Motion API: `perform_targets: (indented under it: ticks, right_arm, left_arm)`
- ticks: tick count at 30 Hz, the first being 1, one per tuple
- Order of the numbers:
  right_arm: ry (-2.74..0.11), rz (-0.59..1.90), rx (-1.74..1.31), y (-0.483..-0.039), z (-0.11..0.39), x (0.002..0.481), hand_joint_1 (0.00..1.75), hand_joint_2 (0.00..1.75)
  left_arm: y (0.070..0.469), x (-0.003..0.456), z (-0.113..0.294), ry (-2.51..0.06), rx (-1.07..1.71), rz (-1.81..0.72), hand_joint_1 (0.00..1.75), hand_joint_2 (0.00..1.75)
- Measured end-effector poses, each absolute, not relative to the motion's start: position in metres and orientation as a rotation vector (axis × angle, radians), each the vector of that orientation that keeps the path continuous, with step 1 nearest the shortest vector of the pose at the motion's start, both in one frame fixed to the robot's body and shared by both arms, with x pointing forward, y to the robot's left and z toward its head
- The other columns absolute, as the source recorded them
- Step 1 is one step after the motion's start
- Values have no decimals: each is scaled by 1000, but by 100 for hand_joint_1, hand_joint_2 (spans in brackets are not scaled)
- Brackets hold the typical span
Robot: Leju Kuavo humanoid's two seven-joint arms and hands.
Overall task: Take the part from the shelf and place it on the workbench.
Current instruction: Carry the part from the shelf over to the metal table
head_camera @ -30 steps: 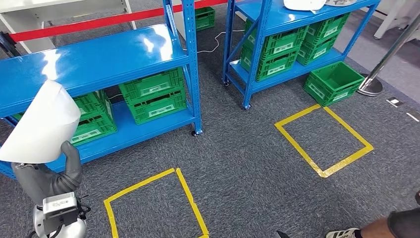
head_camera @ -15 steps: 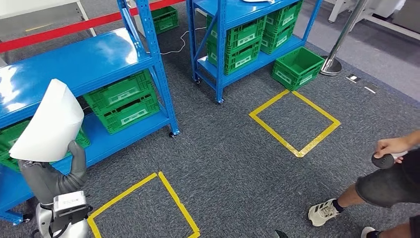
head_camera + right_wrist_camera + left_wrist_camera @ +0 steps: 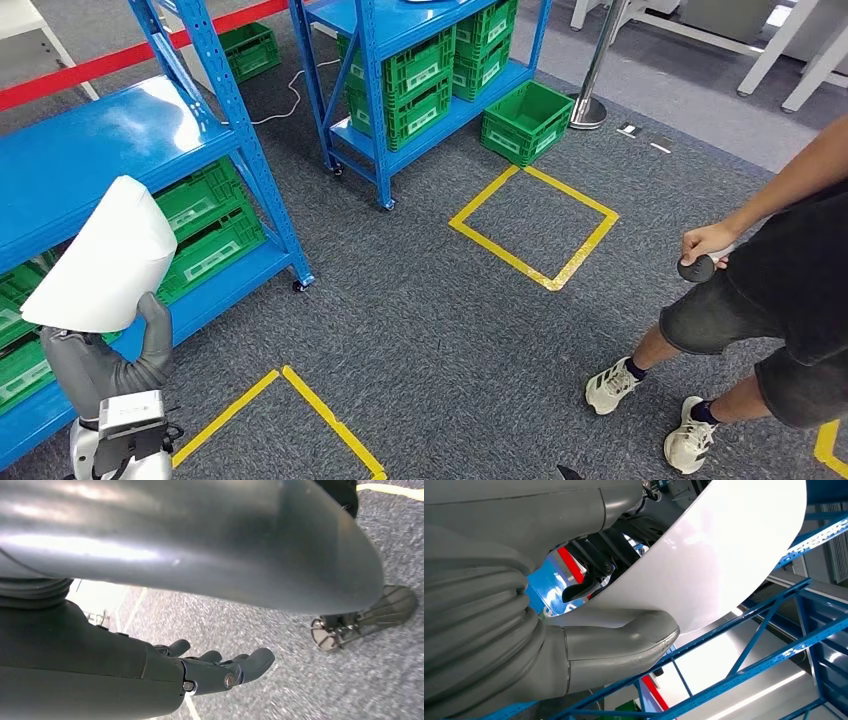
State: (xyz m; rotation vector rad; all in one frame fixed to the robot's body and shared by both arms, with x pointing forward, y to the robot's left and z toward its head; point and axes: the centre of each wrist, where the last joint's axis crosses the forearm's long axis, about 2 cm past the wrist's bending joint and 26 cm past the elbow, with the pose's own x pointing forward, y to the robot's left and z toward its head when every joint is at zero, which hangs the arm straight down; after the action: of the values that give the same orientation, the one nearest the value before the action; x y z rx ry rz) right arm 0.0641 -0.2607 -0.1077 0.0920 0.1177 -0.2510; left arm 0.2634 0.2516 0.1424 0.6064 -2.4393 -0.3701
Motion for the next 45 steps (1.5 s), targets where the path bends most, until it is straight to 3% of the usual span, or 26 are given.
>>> perform_targets:
  ticks: [19, 28, 45]
  right_arm:
    - [113, -268, 91, -262, -107, 67, 0, 0]
    - [109, -300, 96, -263, -107, 69, 0, 0]
    - [118, -309, 98, -262, -107, 70, 0, 0]
  left_arm:
    - [262, 262, 144, -2429, 653, -323, 175, 175]
    - [266, 275, 142, -2320, 487, -273, 175, 175]
    - [269, 299, 155, -2375, 597, -285, 175, 175]
